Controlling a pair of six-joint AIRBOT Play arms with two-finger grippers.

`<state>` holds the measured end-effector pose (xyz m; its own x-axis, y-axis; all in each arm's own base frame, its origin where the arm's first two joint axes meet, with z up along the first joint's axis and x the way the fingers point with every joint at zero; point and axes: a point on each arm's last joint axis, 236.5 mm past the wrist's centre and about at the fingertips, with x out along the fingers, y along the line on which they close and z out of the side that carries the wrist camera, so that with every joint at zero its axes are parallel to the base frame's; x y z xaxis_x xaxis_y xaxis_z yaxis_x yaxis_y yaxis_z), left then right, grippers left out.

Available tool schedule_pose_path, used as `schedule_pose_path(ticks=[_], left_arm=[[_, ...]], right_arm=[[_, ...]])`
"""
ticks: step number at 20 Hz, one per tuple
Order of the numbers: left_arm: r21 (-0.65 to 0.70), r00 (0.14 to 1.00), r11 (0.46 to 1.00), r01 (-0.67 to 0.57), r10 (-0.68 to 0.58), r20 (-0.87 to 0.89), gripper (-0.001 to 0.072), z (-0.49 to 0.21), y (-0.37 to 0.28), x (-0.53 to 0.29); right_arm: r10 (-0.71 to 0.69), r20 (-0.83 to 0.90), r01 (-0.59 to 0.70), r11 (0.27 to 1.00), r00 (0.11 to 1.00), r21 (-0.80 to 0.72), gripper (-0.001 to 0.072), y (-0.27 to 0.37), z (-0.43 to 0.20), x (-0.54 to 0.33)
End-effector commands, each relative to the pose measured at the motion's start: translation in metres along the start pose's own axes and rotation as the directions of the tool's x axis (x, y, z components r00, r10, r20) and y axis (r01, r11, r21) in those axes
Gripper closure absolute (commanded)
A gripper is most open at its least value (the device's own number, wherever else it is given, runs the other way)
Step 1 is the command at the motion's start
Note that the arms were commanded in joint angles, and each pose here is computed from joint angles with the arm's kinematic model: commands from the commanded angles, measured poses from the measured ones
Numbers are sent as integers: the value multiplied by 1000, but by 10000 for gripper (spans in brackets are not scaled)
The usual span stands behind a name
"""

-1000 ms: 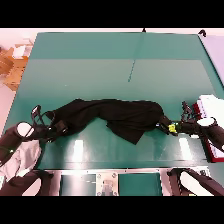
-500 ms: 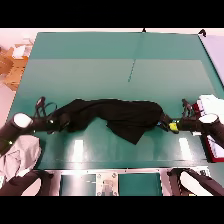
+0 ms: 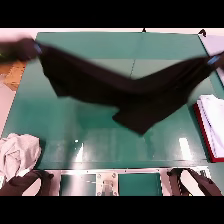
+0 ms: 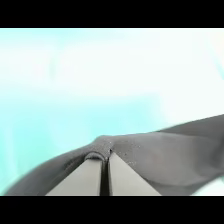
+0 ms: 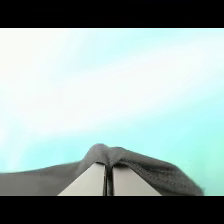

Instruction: Fold the shirts.

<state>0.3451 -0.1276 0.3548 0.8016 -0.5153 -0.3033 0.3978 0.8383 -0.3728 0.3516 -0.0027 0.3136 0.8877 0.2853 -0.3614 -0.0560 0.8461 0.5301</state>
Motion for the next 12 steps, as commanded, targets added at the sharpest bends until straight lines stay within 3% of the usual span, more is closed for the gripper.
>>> schedule_pose_path(ticks=[1,4,7,10,12], left_arm=[[225,970,974,15,-69,232,678,84,-68,-86],[301,963,952,-58,-26,269,678,96,-77,-121],[273,975,944,-185,140,175,678,75,-37,-117],[241,950,919,-312,302,81,678,56,13,-100],[207,944,927,-312,327,-41,678,26,39,-67]], right_arm=[[16,307,30,989,952,-143,695,75,82,-102],[30,446,88,966,894,-242,695,116,106,-155],[14,489,128,958,872,-257,695,120,113,-167],[-46,423,131,976,905,-174,695,78,116,-132],[-82,321,113,990,944,-80,695,33,104,-90]])
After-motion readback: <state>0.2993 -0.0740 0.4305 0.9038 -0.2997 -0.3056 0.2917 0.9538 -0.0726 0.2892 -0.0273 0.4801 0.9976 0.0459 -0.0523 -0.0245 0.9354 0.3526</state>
